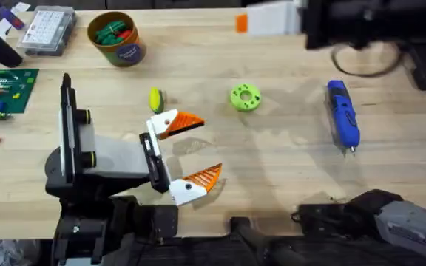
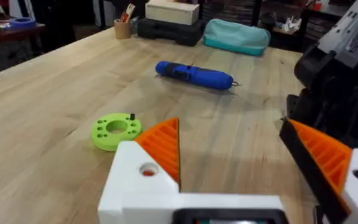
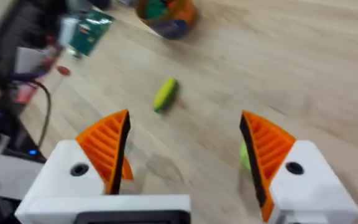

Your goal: Pick up the gripper from the table and insert it into the empty holder that is missing its gripper. Then pick up a screw, insert it into the mounting hole, and use the screwdriver to tighten it. Finally, clean up the table by picking up the vegetable and placing it into the bucket.

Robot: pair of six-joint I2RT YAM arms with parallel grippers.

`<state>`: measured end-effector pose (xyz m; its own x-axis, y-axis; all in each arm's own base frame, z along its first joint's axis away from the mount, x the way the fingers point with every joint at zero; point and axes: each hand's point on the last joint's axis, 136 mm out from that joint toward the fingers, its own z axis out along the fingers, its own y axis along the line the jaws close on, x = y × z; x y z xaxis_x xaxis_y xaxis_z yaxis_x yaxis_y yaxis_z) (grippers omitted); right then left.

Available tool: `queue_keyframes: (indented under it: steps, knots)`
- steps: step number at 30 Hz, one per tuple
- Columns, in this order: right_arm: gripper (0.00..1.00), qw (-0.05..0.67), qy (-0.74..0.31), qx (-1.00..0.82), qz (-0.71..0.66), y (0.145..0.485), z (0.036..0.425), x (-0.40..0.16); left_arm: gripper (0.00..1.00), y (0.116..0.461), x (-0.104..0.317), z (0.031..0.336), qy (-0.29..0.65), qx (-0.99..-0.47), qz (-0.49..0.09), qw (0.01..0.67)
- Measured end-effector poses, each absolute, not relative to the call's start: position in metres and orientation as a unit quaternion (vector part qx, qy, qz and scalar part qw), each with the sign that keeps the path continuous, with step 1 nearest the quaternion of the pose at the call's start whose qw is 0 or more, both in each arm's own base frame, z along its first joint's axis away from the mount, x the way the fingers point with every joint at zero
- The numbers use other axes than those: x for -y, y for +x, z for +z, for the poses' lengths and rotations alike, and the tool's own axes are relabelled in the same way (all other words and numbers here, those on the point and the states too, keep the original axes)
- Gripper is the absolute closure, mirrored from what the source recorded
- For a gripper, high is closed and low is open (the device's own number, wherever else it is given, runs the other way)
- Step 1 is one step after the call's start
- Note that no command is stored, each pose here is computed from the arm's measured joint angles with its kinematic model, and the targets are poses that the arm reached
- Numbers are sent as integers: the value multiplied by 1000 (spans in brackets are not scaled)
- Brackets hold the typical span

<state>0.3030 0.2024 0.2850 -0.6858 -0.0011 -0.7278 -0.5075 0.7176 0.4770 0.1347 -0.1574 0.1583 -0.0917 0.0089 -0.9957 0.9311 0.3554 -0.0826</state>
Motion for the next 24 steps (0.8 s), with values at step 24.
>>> queue_keyframes:
  steps: [24]
  knots:
    - [5, 221, -194, -953, 75, 218, 204, -127, 15, 133, 158, 158, 387, -608, -421, 550]
